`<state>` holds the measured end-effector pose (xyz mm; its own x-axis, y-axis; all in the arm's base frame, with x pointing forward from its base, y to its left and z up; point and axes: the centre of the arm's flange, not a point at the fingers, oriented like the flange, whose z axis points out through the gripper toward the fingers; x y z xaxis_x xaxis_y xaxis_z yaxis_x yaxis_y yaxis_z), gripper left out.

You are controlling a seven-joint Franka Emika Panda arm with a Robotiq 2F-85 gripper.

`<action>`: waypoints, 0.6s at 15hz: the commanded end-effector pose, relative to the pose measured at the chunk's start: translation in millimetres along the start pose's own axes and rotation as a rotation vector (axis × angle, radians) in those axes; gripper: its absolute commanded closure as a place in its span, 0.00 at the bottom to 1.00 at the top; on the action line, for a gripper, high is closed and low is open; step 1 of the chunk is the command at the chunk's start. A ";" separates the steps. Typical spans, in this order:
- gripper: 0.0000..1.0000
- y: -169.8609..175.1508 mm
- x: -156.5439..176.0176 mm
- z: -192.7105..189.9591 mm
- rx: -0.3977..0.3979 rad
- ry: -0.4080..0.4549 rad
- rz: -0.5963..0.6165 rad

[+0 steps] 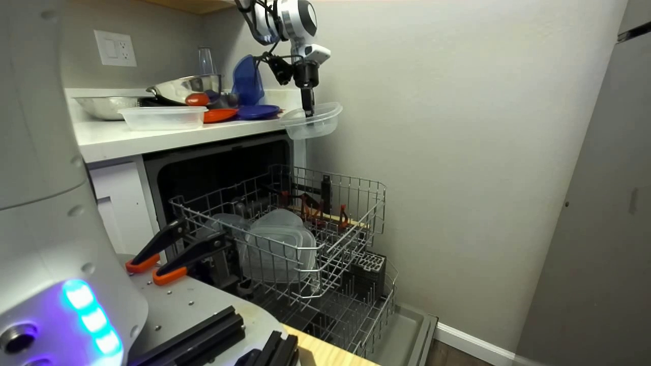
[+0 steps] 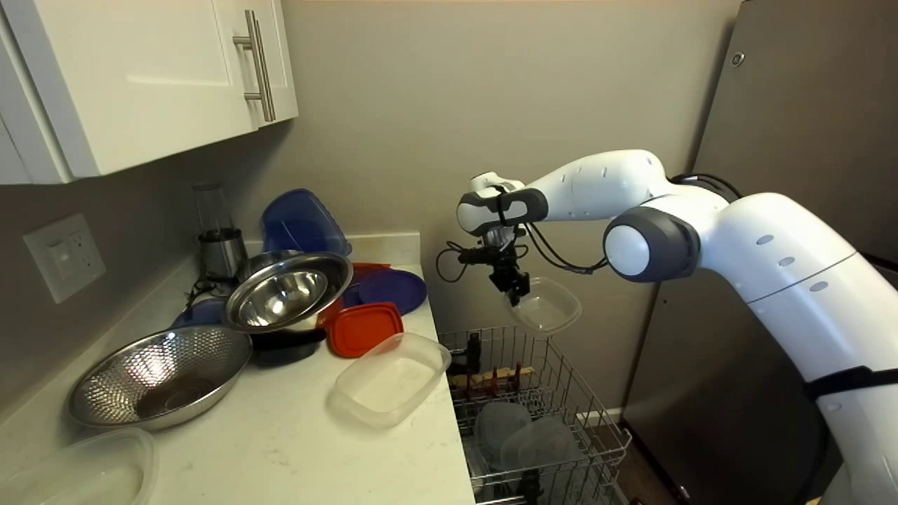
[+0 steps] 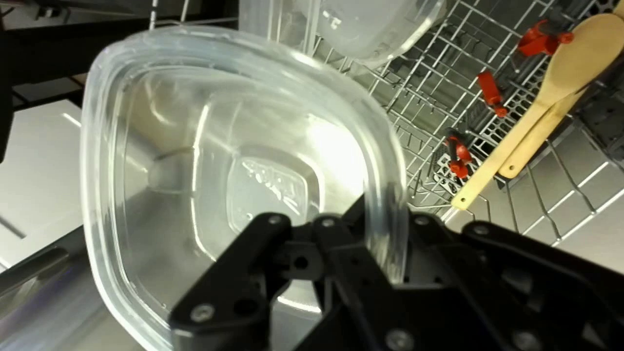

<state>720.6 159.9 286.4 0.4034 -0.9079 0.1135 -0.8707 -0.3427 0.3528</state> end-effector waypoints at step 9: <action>0.99 47.8 56.7 -49.7 -0.003 -0.002 0.164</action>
<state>720.0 151.5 338.8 0.3931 -0.9041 0.1676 -0.8736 -0.3103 0.3750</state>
